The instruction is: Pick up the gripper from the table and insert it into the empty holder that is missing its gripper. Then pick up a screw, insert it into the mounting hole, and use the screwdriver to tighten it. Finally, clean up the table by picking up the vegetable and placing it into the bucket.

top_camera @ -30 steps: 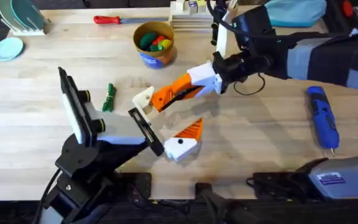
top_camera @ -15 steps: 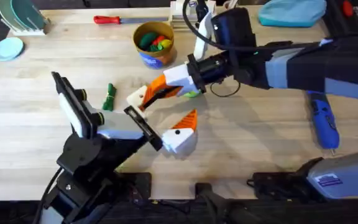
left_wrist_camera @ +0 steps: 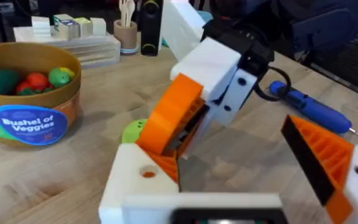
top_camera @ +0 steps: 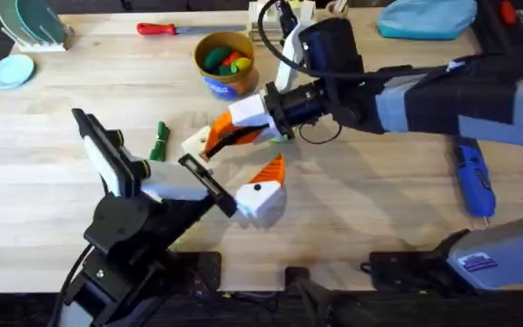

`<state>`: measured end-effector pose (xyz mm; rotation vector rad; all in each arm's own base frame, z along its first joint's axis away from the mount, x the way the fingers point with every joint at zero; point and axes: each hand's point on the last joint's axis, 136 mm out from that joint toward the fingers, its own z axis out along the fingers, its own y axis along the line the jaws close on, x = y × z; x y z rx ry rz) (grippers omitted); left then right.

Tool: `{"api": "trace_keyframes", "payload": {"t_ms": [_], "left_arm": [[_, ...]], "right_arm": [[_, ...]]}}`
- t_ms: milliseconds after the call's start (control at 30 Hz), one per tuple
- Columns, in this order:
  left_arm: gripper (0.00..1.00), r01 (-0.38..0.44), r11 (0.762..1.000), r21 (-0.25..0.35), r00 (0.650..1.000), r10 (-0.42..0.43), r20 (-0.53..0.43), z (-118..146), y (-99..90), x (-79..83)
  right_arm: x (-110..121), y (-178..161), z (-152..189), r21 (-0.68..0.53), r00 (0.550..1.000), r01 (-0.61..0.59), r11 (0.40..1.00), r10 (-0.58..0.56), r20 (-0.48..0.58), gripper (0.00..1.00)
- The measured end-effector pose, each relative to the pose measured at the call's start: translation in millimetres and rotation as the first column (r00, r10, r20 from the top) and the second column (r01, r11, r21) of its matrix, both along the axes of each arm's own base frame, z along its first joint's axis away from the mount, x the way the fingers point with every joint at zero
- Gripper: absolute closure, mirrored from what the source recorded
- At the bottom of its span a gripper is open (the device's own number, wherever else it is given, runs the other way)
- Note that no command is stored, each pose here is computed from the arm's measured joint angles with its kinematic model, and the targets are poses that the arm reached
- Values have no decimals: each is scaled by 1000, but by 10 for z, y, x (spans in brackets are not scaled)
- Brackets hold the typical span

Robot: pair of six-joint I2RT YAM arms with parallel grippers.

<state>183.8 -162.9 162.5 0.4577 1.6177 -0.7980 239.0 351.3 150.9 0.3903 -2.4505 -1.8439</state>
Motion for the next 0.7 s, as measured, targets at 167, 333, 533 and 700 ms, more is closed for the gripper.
{"api": "trace_keyframes", "payload": {"t_ms": [167, 333, 533, 700], "left_arm": [[9, 6, 1000, -2, 1000, -6, 28, 53, -11, -8], [9, 7, 1000, 1, 999, -7, 38, 64, -13, -8], [9, 36, 999, 5, 998, -36, 49, 77, -51, -47], [9, 62, 998, 8, 997, -62, 52, 77, -86, -84]], "right_arm": [[-30, 29, 31, 28, 1000, -28, 999, 28, 9, 498], [-63, 29, 45, 37, 999, -45, 998, 45, 1, 418], [-138, 29, 85, 59, 996, -83, 995, 84, -12, 310], [-99, -19, 103, 69, 997, -80, 994, 81, -19, 293]]}}
